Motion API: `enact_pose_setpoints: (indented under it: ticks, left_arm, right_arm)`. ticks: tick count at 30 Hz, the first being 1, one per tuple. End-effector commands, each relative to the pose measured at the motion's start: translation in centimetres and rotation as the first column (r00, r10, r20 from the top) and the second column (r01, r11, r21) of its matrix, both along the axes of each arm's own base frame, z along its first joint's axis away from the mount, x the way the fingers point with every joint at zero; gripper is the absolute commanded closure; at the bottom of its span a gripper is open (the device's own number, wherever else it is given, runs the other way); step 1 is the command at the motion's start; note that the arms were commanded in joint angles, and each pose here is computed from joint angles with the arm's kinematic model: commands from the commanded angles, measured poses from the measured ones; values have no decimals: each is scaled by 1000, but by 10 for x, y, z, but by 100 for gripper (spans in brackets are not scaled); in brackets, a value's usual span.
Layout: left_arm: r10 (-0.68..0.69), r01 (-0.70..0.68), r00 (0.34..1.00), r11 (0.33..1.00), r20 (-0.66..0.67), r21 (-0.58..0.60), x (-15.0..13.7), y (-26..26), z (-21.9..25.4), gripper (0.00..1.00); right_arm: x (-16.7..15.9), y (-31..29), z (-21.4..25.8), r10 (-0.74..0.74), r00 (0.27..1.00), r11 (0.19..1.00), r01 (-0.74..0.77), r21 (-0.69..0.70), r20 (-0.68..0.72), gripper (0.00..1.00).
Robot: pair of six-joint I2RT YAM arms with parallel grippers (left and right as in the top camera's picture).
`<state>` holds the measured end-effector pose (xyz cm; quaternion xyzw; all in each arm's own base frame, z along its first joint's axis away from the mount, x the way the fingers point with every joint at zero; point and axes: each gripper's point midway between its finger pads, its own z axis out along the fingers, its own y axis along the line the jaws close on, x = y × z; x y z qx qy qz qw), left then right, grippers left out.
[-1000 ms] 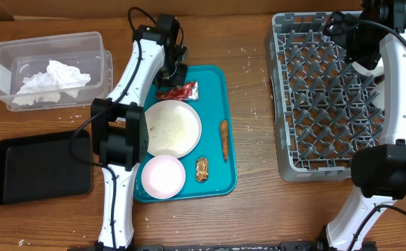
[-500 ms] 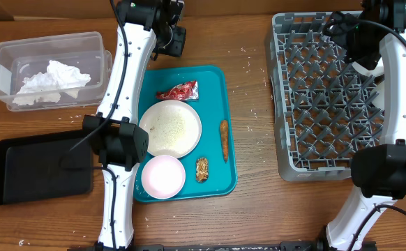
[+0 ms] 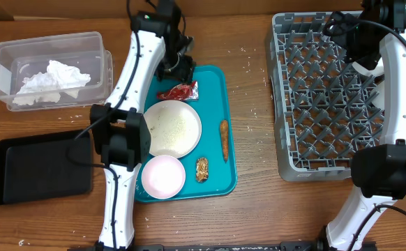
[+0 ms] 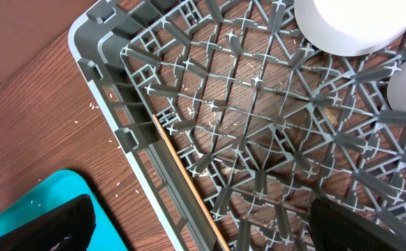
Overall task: Sort waste into correct bins and load items into the dishwasher
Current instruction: 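Close the left gripper on the red wrapper and lift it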
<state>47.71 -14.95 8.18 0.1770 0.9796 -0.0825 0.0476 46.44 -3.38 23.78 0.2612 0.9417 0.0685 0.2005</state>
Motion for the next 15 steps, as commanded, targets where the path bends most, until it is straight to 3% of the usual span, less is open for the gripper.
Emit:
enact_pose_setpoints:
  ticks: [1, 15]
  left_arm:
    - [-96, 96, 995, 995, 1, -11, -2, -7, -9, 30]
    - [-240, 240, 970, 971, -39, -3, -13, -4, -39, 23]
  right_arm:
    - [-1, -1, 22, -8, 998, 1000, 8, -12, 56, 0]
    - [-1, -1, 22, -8, 998, 1000, 8, -12, 56, 0]
